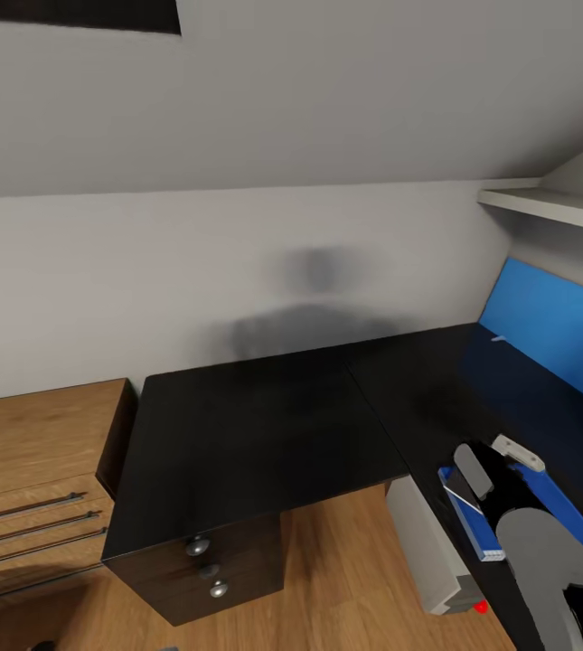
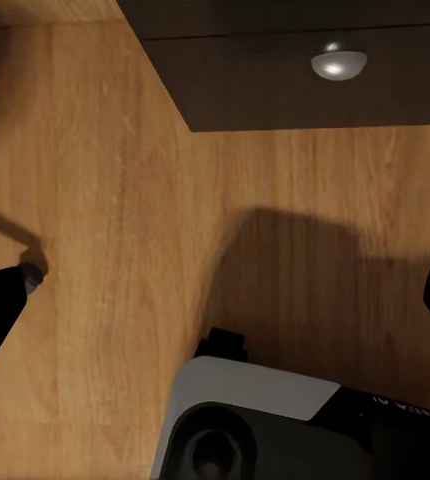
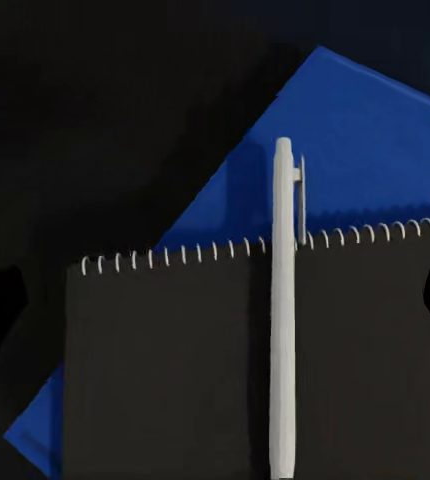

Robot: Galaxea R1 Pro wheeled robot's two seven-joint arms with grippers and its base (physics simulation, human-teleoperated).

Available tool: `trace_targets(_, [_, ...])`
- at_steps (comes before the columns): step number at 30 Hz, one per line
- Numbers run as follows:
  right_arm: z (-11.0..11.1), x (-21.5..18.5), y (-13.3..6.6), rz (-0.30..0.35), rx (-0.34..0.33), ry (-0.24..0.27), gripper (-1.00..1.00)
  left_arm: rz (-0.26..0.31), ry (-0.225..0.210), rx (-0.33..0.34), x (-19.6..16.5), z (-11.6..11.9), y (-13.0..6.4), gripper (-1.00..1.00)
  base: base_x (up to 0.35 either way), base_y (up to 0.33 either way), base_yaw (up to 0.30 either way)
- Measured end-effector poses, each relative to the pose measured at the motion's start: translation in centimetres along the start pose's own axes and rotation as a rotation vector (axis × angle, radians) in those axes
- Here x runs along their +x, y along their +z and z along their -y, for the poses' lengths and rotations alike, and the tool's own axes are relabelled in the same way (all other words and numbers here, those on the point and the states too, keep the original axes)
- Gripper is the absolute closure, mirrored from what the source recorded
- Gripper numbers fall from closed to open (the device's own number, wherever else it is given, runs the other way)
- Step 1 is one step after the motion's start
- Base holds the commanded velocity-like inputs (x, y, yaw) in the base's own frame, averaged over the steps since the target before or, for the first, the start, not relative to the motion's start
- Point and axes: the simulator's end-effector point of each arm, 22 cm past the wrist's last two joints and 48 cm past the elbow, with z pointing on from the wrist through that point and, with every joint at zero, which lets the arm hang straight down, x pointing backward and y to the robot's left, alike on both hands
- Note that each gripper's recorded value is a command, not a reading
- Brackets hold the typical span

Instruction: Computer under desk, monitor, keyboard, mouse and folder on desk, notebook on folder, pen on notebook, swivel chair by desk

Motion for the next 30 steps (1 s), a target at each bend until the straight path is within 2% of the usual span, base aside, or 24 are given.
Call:
trace_targets(4, [-1.7,-2.2,-2.1,0.046,-0.016,0.038,-1.00,-0.002,0.000,-0.002,0.0,-0.1,-0.4,-1.00,0.000,0.000,0.000])
trace_targets(6, [-3.5,-3.7,-4.0,0.077,-0.057,0.066,-1.00,-0.002,-0.001,-0.003,0.0,-0.2,-0.6,-1.00,0.000,0.000,0.000])
trace_targets(11, [-5.3,-2.4,-6.8,0.071,-0.108,0.063,-1.00,-0.004,-0.001,-0.003,0.1,-0.3,-1.0,-1.00,0.000,0.000,0.000])
trace_targets(22, [-11.6,2.7,-12.8,0.054,-0.238,-0.061,-1.00,-0.005,-0.005,-0.006,0.0,-0.6,-2.0,-1.00,0.000,0.000,0.000])
trace_targets(23, [-14.3,4.5,-15.0,0.061,-0.299,-0.125,-1.00,-0.004,-0.016,-0.013,0.0,-1.0,-2.0,-1.00,0.000,0.000,0.000])
trace_targets(26, [-15.6,5.4,-16.5,0.077,-0.334,-0.176,-1.00,-0.004,-0.019,-0.015,-0.1,-1.1,-2.3,-1.00,-0.090,0.000,0.000])
trace_targets(27, [-17.4,7.3,-18.3,0.065,-0.375,-0.204,-1.00,-0.014,-0.091,-0.042,-0.1,-2.7,-2.1,-1.00,-0.293,0.000,0.000])
trace_targets(30, [-17.9,7.8,-19.1,0.059,-0.388,-0.207,-1.00,-0.045,-0.127,-0.081,1.2,-4.8,-2.1,-1.00,-0.319,0.000,0.000])
